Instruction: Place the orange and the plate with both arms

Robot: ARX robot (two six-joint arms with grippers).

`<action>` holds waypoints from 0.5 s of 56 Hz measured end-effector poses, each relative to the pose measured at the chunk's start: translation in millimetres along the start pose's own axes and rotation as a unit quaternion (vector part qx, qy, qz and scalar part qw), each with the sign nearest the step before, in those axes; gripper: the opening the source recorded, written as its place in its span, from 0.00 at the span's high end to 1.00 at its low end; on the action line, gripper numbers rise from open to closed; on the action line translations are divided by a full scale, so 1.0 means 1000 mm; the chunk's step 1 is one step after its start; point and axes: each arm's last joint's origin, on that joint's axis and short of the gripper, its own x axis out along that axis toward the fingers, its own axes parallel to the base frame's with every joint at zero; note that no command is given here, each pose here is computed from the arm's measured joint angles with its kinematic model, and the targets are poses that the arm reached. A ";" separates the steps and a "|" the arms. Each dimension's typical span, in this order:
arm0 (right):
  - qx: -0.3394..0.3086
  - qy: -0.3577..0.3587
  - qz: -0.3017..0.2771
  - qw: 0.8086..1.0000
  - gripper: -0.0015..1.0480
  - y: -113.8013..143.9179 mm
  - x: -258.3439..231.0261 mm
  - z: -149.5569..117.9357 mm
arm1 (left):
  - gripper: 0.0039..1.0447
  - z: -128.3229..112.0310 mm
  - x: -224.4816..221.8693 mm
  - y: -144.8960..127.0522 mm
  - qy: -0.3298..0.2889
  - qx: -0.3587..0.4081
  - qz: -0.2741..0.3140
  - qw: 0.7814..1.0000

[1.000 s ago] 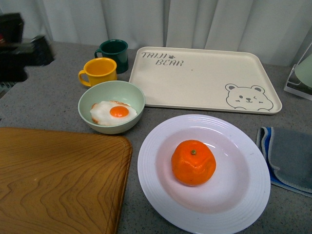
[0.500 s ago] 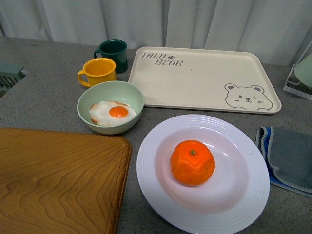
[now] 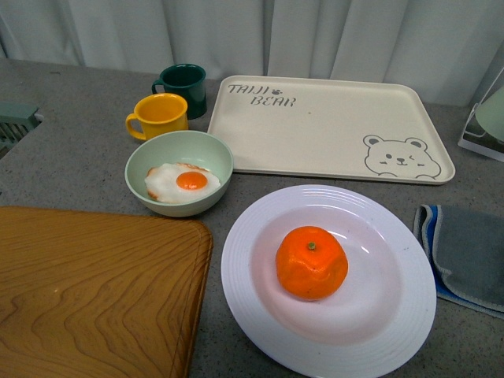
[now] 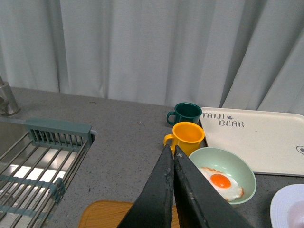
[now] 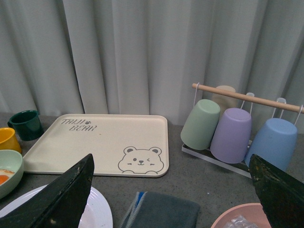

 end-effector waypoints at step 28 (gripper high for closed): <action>0.000 0.000 0.000 1.000 0.09 0.000 0.000 0.000 | 0.97 0.003 -0.015 0.000 -0.006 0.000 0.001 1.000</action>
